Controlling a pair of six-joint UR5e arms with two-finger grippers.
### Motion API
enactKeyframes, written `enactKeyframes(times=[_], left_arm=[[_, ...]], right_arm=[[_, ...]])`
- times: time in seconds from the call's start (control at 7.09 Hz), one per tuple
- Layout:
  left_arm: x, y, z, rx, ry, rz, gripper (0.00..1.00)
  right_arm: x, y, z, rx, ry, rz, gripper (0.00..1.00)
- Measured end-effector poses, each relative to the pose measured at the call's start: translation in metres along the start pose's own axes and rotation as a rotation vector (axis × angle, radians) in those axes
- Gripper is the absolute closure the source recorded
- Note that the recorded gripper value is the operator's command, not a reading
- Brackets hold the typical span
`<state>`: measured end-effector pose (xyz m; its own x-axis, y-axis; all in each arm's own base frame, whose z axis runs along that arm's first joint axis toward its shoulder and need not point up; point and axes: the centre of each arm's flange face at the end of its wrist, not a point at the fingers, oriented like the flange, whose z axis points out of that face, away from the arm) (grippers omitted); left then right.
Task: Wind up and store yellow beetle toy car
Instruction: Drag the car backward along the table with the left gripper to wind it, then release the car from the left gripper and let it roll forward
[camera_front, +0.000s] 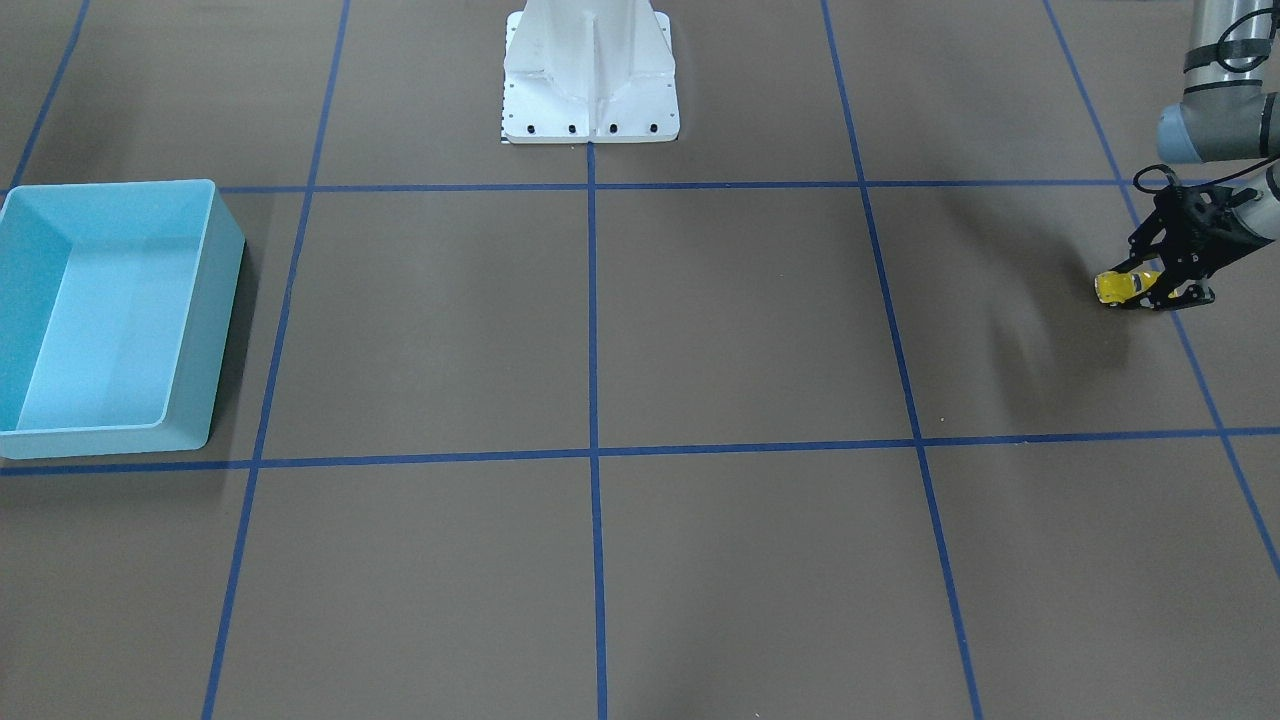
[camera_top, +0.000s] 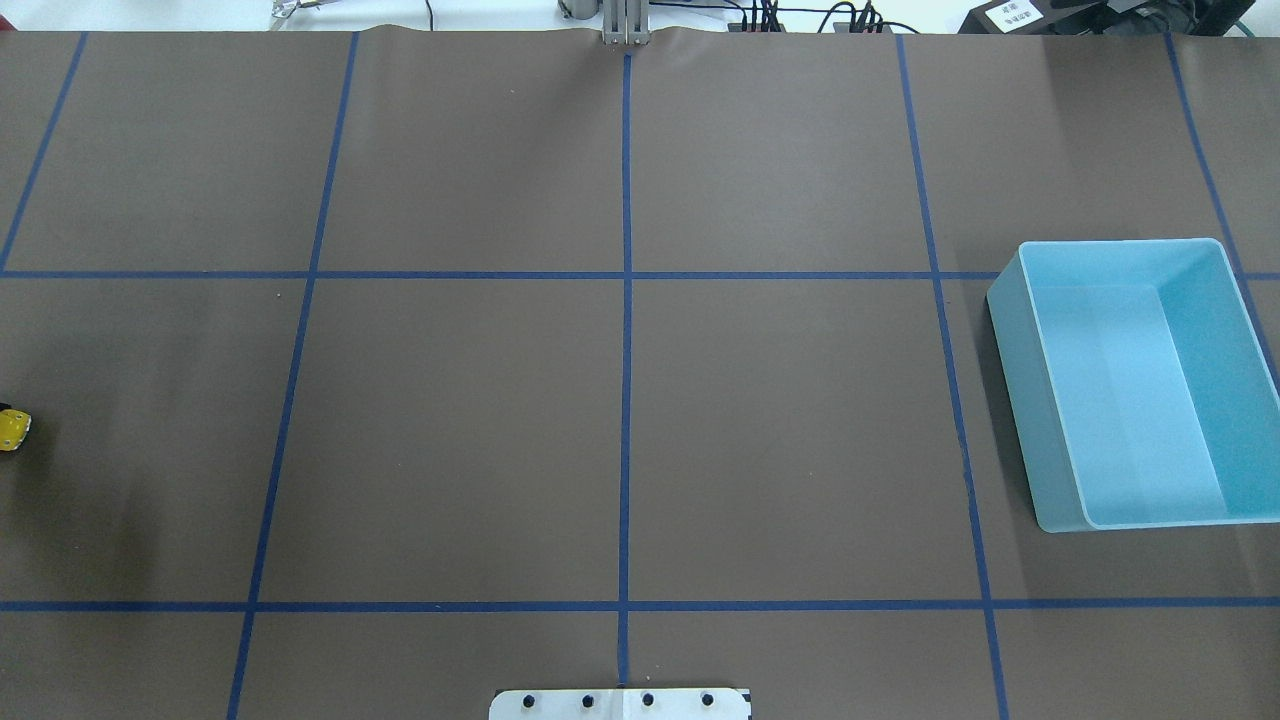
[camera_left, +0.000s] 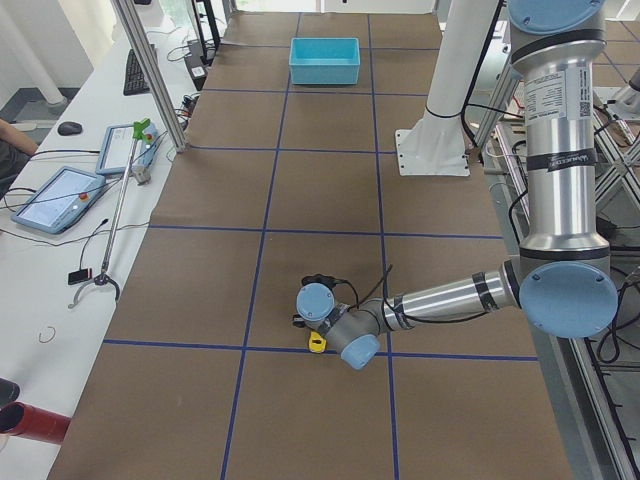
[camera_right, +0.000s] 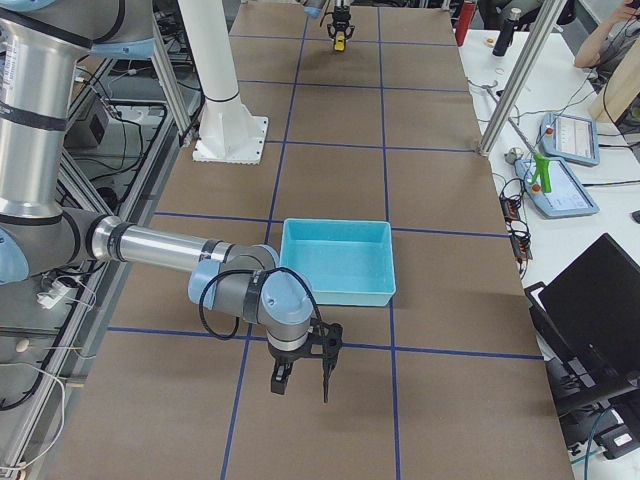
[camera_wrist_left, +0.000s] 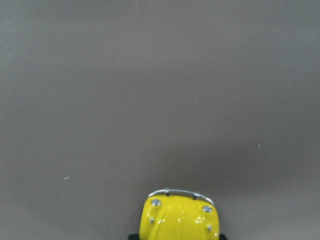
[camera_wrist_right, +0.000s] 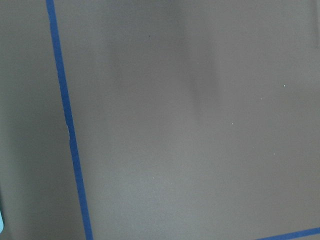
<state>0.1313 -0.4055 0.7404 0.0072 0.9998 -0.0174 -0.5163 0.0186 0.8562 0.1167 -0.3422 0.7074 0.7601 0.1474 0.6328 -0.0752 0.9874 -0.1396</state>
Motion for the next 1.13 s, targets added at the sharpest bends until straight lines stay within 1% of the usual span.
enactKeyframes(times=[0.85,0.99,1.13], left_arm=[[0.003,0.014,-0.002,0.011,-0.004,0.009,1.0],[0.004,0.015,-0.003,0.013,-0.003,0.011,0.08],[0.004,0.015,-0.004,0.016,-0.007,0.017,0.0]], right_arm=[[0.0,0.0,0.0,0.0,0.0,0.0,0.0],[0.0,0.0,0.0,0.0,0.0,0.0,0.0],[0.0,0.0,0.0,0.0,0.0,0.0,0.0]])
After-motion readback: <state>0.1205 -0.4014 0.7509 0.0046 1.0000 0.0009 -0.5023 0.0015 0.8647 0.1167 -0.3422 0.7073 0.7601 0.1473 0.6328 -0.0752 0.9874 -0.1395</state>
